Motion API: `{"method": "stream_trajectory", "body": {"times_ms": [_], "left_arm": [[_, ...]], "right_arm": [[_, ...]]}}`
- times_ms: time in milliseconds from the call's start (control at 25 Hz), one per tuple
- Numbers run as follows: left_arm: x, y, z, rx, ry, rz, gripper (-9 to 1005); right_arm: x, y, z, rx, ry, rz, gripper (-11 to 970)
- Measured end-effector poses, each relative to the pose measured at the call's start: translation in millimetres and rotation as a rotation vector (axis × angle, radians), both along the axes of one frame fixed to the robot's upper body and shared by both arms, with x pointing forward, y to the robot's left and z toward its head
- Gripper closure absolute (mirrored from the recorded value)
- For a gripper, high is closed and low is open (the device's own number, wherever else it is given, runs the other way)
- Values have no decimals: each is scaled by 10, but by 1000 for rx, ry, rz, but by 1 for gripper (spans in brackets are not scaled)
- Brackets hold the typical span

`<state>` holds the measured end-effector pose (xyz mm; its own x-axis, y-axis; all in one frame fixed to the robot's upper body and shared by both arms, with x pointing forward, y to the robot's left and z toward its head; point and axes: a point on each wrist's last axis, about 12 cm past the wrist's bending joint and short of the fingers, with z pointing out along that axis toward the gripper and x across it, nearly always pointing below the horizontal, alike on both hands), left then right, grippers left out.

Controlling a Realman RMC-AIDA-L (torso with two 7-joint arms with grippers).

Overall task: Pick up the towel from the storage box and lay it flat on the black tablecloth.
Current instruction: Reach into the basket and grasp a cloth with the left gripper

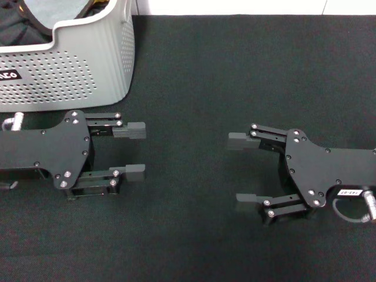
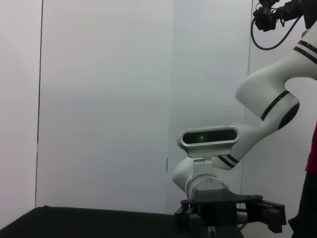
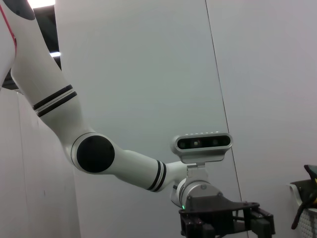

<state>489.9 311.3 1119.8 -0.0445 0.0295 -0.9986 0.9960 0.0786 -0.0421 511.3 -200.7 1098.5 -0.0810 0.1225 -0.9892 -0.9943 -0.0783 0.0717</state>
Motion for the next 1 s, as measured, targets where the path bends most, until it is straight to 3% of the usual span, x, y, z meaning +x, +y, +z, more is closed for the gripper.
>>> {"method": "stream_trajectory", "body": {"times_ms": [680, 920, 1000], "left_arm": [[50, 33, 68, -32, 4, 48, 400], [285, 151, 531, -49, -4, 243, 400], [399, 210, 834, 9, -34, 399, 401]], "right_arm": [[32, -3, -5, -6, 0, -24, 75], [92, 3, -12, -21, -5, -65, 76], [100, -5, -26, -27, -5, -81, 76]]}}
